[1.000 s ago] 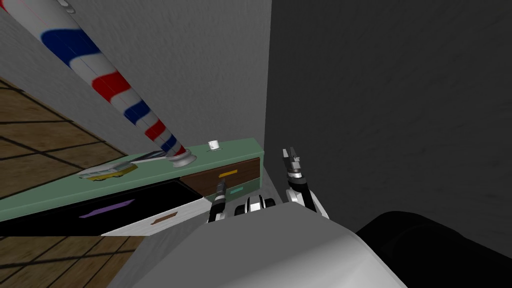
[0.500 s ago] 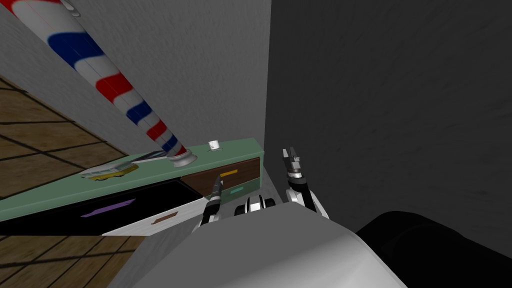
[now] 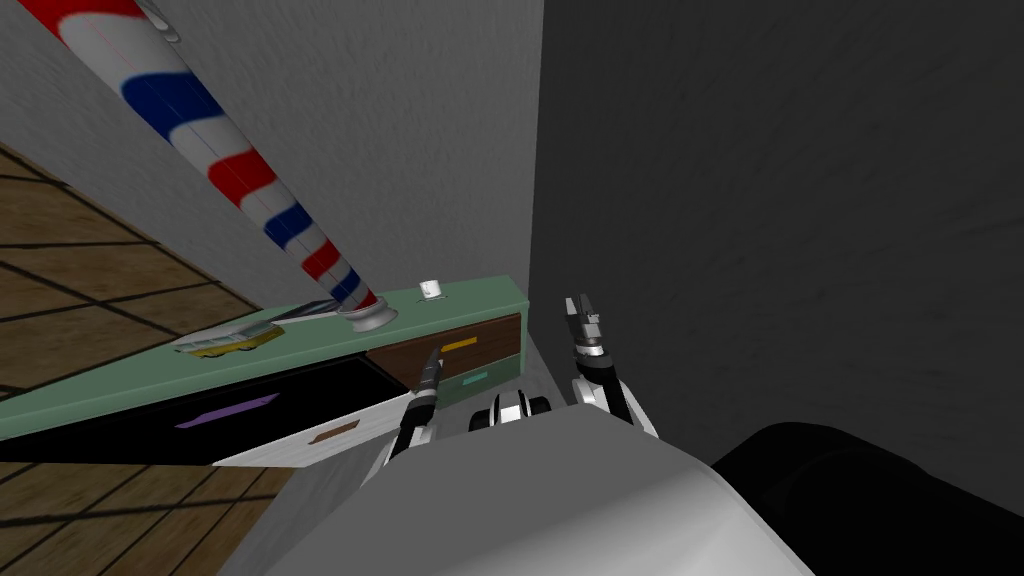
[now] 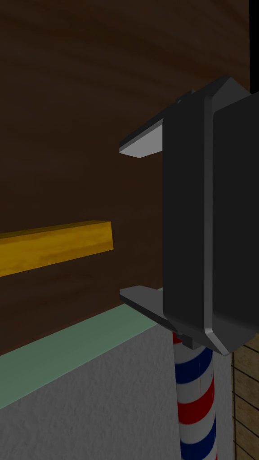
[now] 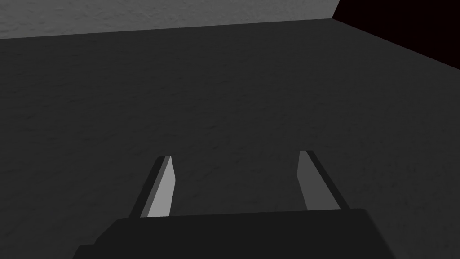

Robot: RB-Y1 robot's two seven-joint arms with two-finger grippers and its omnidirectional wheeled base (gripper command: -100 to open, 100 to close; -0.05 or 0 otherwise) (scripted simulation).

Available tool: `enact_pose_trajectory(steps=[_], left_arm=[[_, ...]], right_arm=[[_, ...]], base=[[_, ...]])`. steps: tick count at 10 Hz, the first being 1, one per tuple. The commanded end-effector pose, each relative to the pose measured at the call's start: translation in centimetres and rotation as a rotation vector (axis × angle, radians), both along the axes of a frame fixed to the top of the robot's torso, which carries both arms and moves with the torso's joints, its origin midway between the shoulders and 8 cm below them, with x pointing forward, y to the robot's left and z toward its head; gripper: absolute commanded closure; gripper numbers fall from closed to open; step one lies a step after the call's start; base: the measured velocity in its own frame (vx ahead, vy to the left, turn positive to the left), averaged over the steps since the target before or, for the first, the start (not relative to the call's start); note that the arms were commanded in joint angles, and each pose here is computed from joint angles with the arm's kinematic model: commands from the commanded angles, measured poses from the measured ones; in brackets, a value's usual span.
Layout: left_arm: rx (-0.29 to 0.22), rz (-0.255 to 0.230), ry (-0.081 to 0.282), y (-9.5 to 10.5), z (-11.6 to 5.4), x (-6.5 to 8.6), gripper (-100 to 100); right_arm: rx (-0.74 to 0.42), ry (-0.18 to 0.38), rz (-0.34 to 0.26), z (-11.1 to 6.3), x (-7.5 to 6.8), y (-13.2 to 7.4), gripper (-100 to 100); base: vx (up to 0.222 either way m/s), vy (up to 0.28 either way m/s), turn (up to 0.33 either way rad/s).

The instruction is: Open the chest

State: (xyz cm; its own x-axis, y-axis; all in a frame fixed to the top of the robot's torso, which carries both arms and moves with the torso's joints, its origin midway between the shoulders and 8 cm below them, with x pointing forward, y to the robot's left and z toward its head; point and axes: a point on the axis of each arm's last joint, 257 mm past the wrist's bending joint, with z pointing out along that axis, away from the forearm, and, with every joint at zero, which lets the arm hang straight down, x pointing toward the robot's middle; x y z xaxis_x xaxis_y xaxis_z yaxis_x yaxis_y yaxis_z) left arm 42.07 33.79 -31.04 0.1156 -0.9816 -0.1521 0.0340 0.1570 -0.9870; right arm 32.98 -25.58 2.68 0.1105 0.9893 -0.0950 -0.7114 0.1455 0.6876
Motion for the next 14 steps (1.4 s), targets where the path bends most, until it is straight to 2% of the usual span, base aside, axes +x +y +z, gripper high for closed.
enact_pose_trajectory(steps=[1, 3, 4, 9, 10, 11, 12, 13, 14], left_arm=[[-0.007, 0.001, 0.008, 0.0, 0.6, 0.6, -100], [-0.022, 0.005, 0.005, -0.3, 1.3, 1.1, -100], [-0.053, 0.012, 0.001, -1.1, 1.5, 1.3, -100], [-0.144, 0.037, -0.009, -3.3, 1.4, 1.6, -100], [-0.132, 0.034, -0.007, -3.0, 1.4, 1.5, -100], [-0.134, 0.037, -0.008, -2.8, 2.0, 1.8, -100], [-0.134, 0.036, -0.010, -2.9, 1.7, 1.7, -100], [-0.134, 0.036, -0.009, -2.9, 1.7, 1.7, 100], [-0.134, 0.034, -0.010, -3.0, 1.9, 1.5, 100]], right_arm=[[0.000, 0.000, 0.000, 0.0, 0.0, 0.0, 0], [0.000, 0.000, 0.000, 0.0, 0.0, 0.0, 0], [0.000, 0.000, 0.000, 0.0, 0.0, 0.0, 0], [0.000, 0.000, 0.000, 0.0, 0.0, 0.0, 0], [0.000, 0.000, 0.000, 0.0, 0.0, 0.0, 0], [0.000, 0.000, 0.000, 0.0, 0.0, 0.0, 0], [0.000, 0.000, 0.000, 0.0, 0.0, 0.0, 0], [0.000, 0.000, 0.000, 0.0, 0.0, 0.0, 0], [0.000, 0.000, 0.000, 0.0, 0.0, 0.0, 0]], base=[[-0.026, 0.021, 0.000], [-0.026, 0.015, 0.000], [-0.032, 0.018, 0.000], [-0.009, 0.007, 0.000], [0.000, 0.000, 0.000], [0.073, 0.014, -0.019], [0.047, 0.010, -0.006], [0.007, 0.002, 0.001], [-0.098, -0.015, 0.014]])
